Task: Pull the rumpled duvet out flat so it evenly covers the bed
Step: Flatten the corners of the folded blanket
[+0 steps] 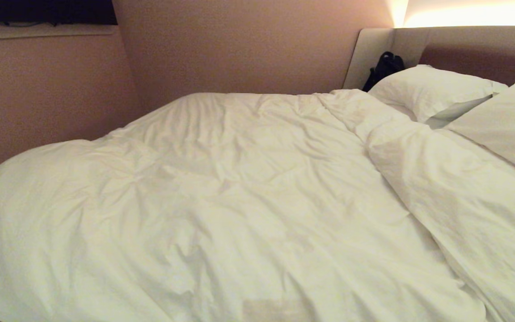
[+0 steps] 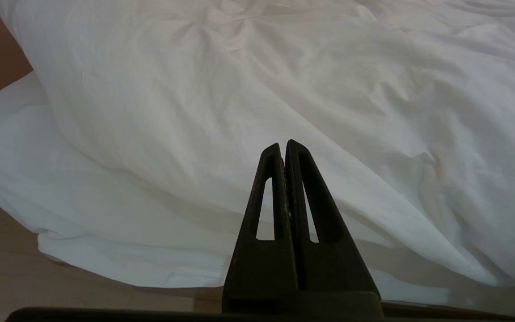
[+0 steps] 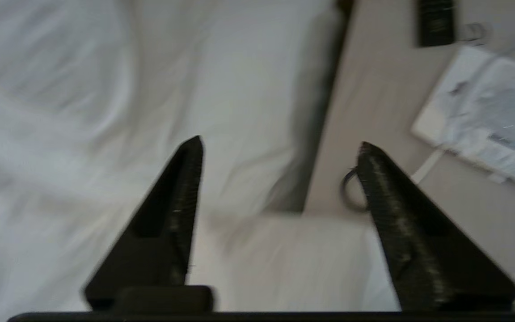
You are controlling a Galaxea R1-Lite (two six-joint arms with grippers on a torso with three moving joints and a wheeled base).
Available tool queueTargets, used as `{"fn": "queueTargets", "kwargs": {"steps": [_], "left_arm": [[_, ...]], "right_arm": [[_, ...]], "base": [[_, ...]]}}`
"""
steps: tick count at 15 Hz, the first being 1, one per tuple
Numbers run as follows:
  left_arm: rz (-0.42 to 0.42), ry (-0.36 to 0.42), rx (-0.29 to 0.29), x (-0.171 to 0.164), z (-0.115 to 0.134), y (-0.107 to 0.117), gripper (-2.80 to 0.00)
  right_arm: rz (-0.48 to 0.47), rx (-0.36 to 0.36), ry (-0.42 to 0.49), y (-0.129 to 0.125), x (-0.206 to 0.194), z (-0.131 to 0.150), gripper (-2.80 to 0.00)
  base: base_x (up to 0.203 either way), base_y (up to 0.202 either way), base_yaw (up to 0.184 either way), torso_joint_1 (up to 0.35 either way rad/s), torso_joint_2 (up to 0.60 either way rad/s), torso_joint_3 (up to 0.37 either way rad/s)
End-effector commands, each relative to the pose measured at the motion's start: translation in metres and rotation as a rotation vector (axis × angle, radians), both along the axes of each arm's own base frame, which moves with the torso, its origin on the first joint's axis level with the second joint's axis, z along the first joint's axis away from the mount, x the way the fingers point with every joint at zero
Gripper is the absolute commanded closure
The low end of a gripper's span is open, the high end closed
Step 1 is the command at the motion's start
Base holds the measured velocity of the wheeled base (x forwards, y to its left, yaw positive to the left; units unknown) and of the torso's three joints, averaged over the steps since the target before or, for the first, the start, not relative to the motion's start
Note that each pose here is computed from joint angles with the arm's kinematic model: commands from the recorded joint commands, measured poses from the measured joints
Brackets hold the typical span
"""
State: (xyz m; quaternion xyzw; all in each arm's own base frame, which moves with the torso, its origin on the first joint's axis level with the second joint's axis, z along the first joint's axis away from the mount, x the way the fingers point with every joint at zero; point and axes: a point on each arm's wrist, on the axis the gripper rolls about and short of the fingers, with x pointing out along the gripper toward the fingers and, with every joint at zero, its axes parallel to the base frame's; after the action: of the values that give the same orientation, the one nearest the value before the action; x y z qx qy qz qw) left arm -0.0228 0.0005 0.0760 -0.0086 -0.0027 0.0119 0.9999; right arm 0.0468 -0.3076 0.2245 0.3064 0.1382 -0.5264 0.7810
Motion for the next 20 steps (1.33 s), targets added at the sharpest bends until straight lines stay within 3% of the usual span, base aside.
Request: {"fn": "queueTargets", "kwargs": {"steps": [1, 4, 9, 12, 13, 15, 19, 20], "left_arm": [[0.001, -0.001, 0.000, 0.000, 0.000, 0.000, 0.00], [0.001, -0.001, 0.000, 0.000, 0.000, 0.000, 0.00], [0.001, 0.000, 0.000, 0.000, 0.000, 0.000, 0.00], [0.001, -0.001, 0.000, 0.000, 0.000, 0.000, 0.00], [0.001, -0.001, 0.000, 0.000, 0.000, 0.000, 0.00], [0.001, -0.001, 0.000, 0.000, 0.000, 0.000, 0.00], [0.001, -0.001, 0.000, 0.000, 0.000, 0.000, 0.00], [0.001, -0.001, 0.000, 0.000, 0.000, 0.000, 0.00]], "right_arm": [[0.200, 0.051, -0.064, 0.032, 0.002, 0.011, -2.80], [0.345, 0.023, -0.022, 0.071, 0.011, 0.010, -2.80], [0.561, 0.050, -0.012, 0.088, 0.032, -0.012, -2.80], [0.801, -0.059, 0.140, 0.112, 0.036, -0.033, -2.80], [0.848, -0.091, 0.135, 0.121, 0.036, -0.032, -2.80], [0.917, -0.102, 0.087, 0.133, 0.037, -0.029, -2.80], [0.966, -0.061, 0.083, 0.145, 0.039, -0.032, -2.80], [0.979, -0.066, 0.087, 0.148, 0.040, -0.032, 0.00]], "base": [[0.000, 0.000, 0.000, 0.000, 0.00, 0.000], [0.000, 0.000, 0.000, 0.000, 0.00, 0.000], [0.000, 0.000, 0.000, 0.000, 0.00, 0.000], [0.000, 0.000, 0.000, 0.000, 0.00, 0.000], [0.000, 0.000, 0.000, 0.000, 0.00, 0.000], [0.000, 0.000, 0.000, 0.000, 0.00, 0.000], [0.000, 0.000, 0.000, 0.000, 0.00, 0.000], [0.000, 0.000, 0.000, 0.000, 0.00, 0.000]]}}
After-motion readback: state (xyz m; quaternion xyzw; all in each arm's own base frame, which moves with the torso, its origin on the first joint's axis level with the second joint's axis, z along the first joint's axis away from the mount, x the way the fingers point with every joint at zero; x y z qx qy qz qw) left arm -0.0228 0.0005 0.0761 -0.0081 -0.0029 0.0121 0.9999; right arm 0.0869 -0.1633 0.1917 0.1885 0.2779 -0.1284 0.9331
